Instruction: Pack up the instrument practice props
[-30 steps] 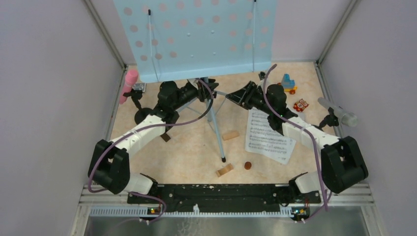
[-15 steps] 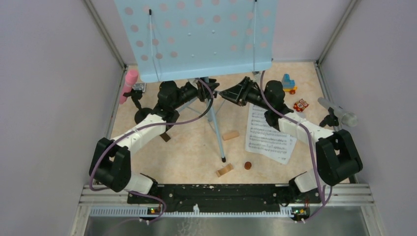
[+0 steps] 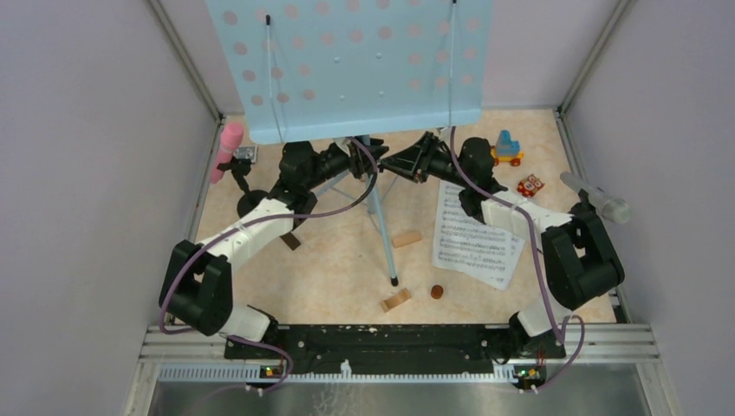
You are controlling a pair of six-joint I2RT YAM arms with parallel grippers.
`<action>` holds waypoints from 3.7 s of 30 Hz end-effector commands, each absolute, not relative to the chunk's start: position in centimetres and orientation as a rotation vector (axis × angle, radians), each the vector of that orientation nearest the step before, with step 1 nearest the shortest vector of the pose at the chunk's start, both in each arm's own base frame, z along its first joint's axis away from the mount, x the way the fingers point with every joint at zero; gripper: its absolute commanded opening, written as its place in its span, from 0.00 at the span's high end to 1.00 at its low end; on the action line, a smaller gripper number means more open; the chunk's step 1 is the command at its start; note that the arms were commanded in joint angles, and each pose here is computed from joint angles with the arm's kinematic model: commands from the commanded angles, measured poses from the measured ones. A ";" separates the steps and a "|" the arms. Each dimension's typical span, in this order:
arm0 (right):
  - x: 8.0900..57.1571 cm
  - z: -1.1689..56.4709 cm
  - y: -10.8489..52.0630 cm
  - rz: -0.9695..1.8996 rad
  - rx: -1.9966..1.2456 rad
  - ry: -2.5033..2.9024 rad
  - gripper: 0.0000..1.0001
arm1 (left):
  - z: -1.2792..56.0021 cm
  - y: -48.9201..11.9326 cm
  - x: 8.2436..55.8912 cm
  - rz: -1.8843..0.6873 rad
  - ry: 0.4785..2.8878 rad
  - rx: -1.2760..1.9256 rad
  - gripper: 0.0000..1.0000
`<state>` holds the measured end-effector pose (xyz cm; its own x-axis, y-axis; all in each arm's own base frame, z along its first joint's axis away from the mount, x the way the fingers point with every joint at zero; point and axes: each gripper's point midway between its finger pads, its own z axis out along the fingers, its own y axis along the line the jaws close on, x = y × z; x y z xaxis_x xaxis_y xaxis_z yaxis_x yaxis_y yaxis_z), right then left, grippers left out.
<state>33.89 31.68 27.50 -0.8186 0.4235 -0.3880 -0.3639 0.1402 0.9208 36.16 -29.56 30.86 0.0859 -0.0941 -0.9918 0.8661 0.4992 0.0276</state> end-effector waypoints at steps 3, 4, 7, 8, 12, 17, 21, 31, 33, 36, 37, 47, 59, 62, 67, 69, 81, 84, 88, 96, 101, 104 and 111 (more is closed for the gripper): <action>33.3 29.6 32.8 1.805 -0.049 1.757 0.65 | 26.2 -31.4 33.7 -0.947 1.390 0.927 1.00; 33.2 29.5 32.9 1.809 -0.055 1.759 0.66 | 26.1 -31.4 33.7 -0.949 1.391 0.928 1.00; 33.0 29.4 33.3 1.813 -0.072 1.762 0.69 | 26.0 -31.4 33.7 -0.951 1.396 0.929 1.00; 33.0 29.5 33.4 1.813 -0.079 1.760 0.73 | 25.9 -31.5 33.7 -0.950 1.397 0.929 1.00; 33.0 29.6 33.5 1.791 -0.122 1.756 0.87 | 25.8 -31.5 33.7 -0.953 1.402 0.930 1.00; 33.0 28.9 33.9 1.634 -0.312 1.697 1.00 | 25.6 -31.5 33.8 -0.952 1.409 0.934 1.00; 31.6 28.4 35.1 1.304 -0.624 1.452 1.00 | 25.4 -31.7 33.7 -0.963 1.414 0.942 1.00; 31.6 25.5 37.5 0.802 -1.139 1.190 1.00 | 25.4 -31.8 33.7 -0.969 1.417 0.943 1.00; 31.1 25.5 37.0 0.725 -1.195 1.079 1.00 | 25.4 -31.8 33.6 -0.974 1.417 0.944 1.00; 30.0 24.7 36.5 0.580 -1.351 0.876 1.00 | 25.2 -31.8 33.7 -0.979 1.422 0.944 1.00; 29.7 24.3 36.3 0.534 -1.403 0.827 1.00 | 25.2 -31.9 33.7 -0.981 1.425 0.944 1.00; 31.7 23.4 33.9 -0.099 -1.774 0.647 1.00 | 24.7 -31.9 33.8 -0.984 1.437 0.941 1.00; 32.3 27.7 32.7 -0.396 -1.553 0.660 0.99 | 24.1 -31.9 34.3 -0.978 1.456 0.933 1.00; 31.5 30.7 31.6 -0.267 -1.350 0.763 0.61 | 24.1 -31.9 34.2 -0.980 1.457 0.936 1.00; 29.2 31.1 27.3 0.040 -0.864 0.944 0.40 | 24.2 -31.8 34.3 -0.969 1.456 0.938 1.00; 28.8 29.4 25.2 0.181 -0.649 1.065 0.38 | 24.1 -31.8 34.3 -0.969 1.459 0.938 1.00; 32.3 20.6 22.3 0.785 0.152 1.839 0.32 | 23.8 -31.7 34.8 -0.946 1.498 0.931 1.00; 33.2 19.9 22.5 1.106 0.243 2.010 0.35 | 23.9 -31.6 34.9 -0.931 1.492 0.931 1.00; 32.5 22.1 25.2 1.546 0.239 1.980 0.44 | 24.0 -31.6 34.8 -0.941 1.490 0.932 1.00; 32.9 29.3 25.8 1.879 0.421 1.746 0.45 | 23.7 -31.8 34.9 -0.945 1.496 0.936 1.00; 34.3 31.0 26.1 1.857 0.477 1.725 0.56 | 23.6 -31.9 34.9 -0.955 1.499 0.937 1.00; 34.8 31.3 26.9 1.853 0.451 1.760 0.58 | 23.5 -31.8 34.9 -0.956 1.502 0.937 1.00; 34.6 32.3 29.6 1.894 0.324 1.806 0.59 | 23.7 -31.8 34.8 -0.949 1.496 0.938 1.00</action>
<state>35.05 27.88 30.99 -0.8133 0.5656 -0.1370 -0.1555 0.0157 0.9877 36.66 -30.51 30.52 0.0670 -0.0636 -0.9957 0.8941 0.4467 0.0317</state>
